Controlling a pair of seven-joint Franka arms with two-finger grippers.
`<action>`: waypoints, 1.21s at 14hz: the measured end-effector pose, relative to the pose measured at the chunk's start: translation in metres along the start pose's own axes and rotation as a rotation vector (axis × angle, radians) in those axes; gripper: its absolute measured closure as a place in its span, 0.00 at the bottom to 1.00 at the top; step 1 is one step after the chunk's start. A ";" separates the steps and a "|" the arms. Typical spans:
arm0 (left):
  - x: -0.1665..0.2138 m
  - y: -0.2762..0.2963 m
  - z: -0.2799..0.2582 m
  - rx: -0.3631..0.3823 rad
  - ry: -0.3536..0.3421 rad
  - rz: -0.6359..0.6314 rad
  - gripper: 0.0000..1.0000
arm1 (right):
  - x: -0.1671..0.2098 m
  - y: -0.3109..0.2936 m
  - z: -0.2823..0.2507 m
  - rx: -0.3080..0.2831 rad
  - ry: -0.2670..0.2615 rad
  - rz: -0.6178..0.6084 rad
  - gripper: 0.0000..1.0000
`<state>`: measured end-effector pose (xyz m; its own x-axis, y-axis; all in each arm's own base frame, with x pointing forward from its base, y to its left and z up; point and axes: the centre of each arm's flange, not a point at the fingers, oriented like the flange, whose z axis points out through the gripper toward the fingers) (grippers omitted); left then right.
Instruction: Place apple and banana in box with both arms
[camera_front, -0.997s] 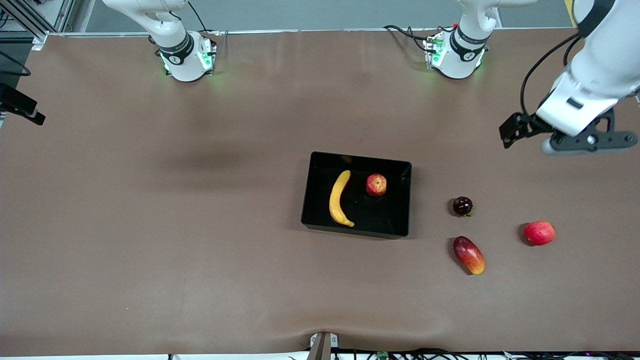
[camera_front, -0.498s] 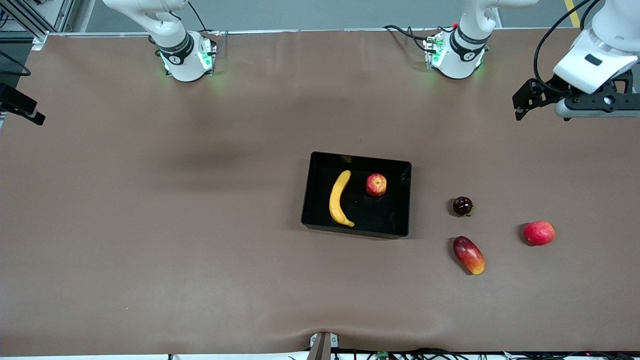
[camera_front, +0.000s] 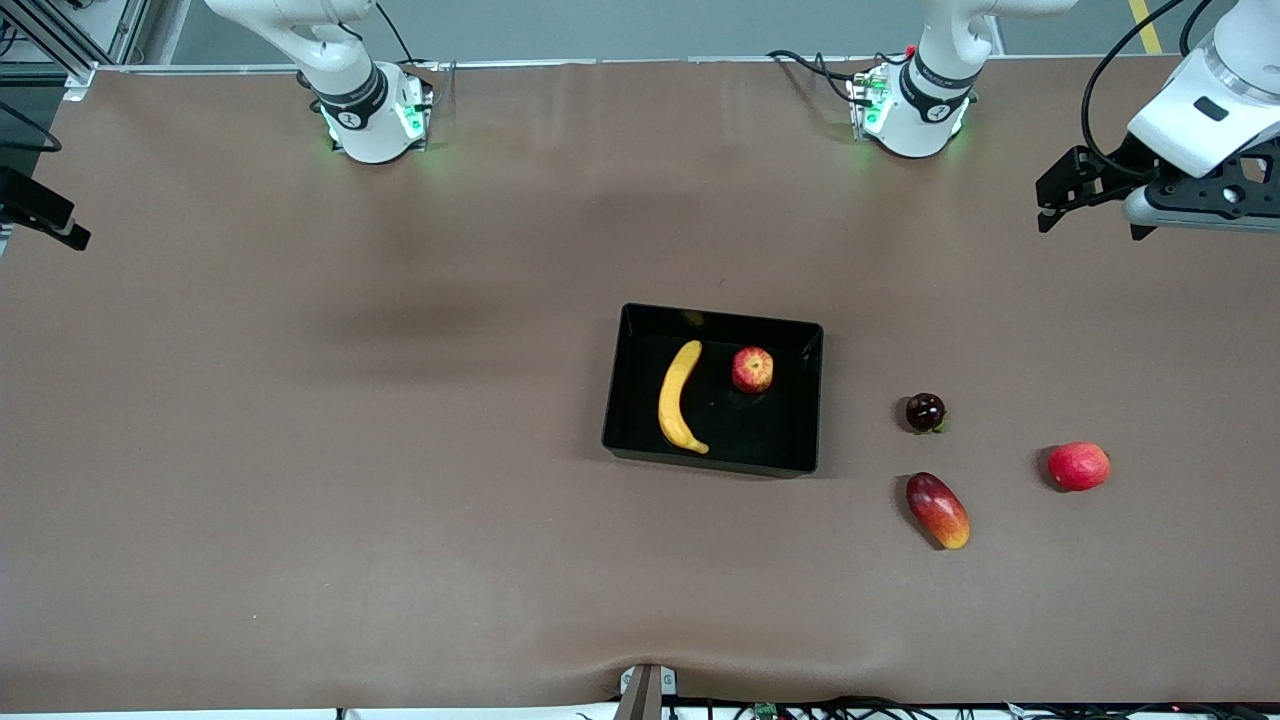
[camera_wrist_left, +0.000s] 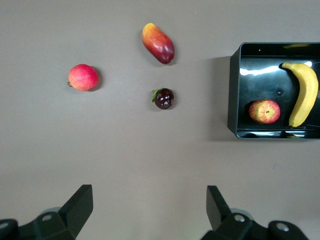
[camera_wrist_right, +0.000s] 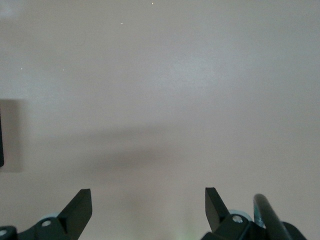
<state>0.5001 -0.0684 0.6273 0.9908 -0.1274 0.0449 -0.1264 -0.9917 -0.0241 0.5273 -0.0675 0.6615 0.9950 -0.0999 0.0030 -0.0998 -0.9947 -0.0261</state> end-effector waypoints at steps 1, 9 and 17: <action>0.000 0.002 -0.001 0.000 0.002 0.003 0.00 | 0.000 0.000 0.000 0.000 0.000 0.000 0.00; -0.001 0.010 -0.009 0.012 0.002 0.008 0.00 | 0.000 -0.003 0.000 0.000 0.000 -0.006 0.00; -0.005 0.011 -0.026 0.013 -0.004 0.008 0.00 | 0.000 -0.005 0.000 -0.023 -0.001 -0.012 0.00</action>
<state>0.4924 -0.0790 0.6530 0.9900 -0.1353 0.0407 -0.1338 -0.9903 -0.0379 0.5278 -0.0623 0.6615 0.9962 -0.0874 0.0021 -0.0874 -0.9962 -0.0032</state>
